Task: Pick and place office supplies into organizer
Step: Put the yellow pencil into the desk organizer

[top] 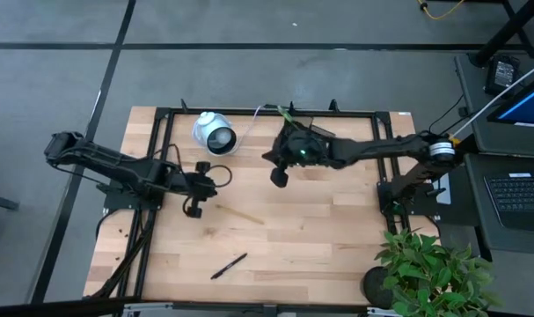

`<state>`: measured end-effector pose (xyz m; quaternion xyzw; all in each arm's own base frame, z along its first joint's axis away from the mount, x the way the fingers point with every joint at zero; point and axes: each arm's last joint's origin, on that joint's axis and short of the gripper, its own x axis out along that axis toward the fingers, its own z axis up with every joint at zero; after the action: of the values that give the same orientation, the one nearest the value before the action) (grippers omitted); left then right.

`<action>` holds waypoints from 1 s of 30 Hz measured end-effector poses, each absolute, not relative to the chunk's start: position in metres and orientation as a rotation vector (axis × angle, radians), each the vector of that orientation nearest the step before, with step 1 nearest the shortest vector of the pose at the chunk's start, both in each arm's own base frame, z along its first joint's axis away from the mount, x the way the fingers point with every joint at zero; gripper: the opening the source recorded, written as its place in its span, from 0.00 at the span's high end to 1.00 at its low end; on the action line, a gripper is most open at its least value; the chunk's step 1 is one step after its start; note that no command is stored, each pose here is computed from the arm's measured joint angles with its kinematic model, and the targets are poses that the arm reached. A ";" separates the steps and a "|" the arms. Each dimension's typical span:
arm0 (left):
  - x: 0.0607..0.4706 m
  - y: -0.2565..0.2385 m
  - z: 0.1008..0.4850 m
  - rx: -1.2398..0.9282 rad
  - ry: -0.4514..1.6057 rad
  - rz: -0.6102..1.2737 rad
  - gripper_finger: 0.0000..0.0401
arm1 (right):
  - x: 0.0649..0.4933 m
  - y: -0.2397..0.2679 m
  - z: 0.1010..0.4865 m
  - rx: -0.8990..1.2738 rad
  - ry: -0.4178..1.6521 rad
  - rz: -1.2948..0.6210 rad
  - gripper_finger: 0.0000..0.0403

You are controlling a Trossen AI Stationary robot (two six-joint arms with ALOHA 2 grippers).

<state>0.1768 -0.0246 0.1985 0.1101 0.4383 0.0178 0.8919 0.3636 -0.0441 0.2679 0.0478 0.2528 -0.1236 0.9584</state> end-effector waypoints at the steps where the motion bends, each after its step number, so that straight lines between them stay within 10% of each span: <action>1: 0.179 -0.026 0.199 0.221 0.920 0.014 1.00 | 0.361 -0.042 0.263 0.098 0.476 -0.236 0.97; 30: 0.211 -0.113 0.155 0.049 1.273 -0.280 0.71 | 0.343 0.005 0.214 0.088 0.183 -0.090 0.97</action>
<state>0.2114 -0.1131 0.1546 0.0227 0.5924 -0.1301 0.7948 0.3434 0.0045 0.2144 0.0440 0.0911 -0.0447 0.9939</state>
